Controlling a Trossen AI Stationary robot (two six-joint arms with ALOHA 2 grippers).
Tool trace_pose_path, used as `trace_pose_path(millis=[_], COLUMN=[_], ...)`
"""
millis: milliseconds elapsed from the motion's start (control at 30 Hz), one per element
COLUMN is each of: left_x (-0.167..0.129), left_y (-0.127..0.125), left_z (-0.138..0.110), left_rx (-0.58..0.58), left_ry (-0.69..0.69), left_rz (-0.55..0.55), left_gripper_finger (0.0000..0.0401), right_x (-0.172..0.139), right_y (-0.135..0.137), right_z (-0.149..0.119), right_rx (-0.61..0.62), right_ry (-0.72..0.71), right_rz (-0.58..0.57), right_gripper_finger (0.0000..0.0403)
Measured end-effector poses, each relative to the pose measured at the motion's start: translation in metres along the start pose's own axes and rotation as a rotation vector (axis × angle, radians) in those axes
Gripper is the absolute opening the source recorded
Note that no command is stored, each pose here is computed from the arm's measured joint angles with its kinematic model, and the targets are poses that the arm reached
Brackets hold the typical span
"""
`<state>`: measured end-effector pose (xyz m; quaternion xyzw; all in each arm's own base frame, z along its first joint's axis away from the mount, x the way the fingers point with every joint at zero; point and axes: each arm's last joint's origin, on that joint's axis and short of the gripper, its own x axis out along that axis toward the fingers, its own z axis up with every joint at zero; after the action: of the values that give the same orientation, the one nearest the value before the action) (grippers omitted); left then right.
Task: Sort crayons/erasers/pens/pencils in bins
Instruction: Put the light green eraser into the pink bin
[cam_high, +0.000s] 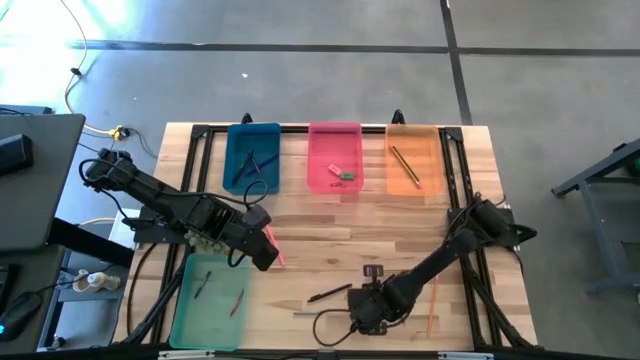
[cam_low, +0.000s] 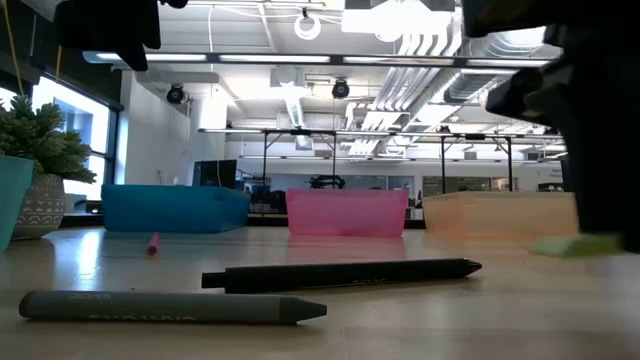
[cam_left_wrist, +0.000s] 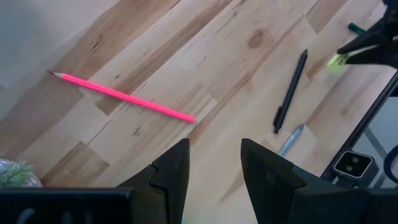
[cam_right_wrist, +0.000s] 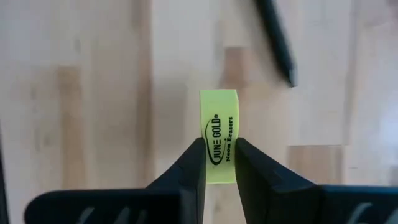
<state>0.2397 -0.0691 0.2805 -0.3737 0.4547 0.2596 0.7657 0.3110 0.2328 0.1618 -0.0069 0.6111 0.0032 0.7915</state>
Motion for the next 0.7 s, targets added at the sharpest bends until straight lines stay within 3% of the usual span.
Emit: trace_pose_path(millis=[267, 700], left_x=[0.000, 0.000], left_y=[0.000, 0.000], left_z=[0.001, 0.001], left_rx=[0.058, 0.061], left_ry=[-0.028, -0.043], left_rz=[0.011, 0.015], left_gripper_finger=[0.0131, 0.0131], right_x=[-0.030, -0.087], right_y=[-0.033, -0.129], right_z=[0.018, 0.047], right_rx=[0.085, 0.288], right_ry=[-0.076, -0.251], right_rz=[-0.034, -0.170], right_gripper_finger=[0.0052, 0.0052])
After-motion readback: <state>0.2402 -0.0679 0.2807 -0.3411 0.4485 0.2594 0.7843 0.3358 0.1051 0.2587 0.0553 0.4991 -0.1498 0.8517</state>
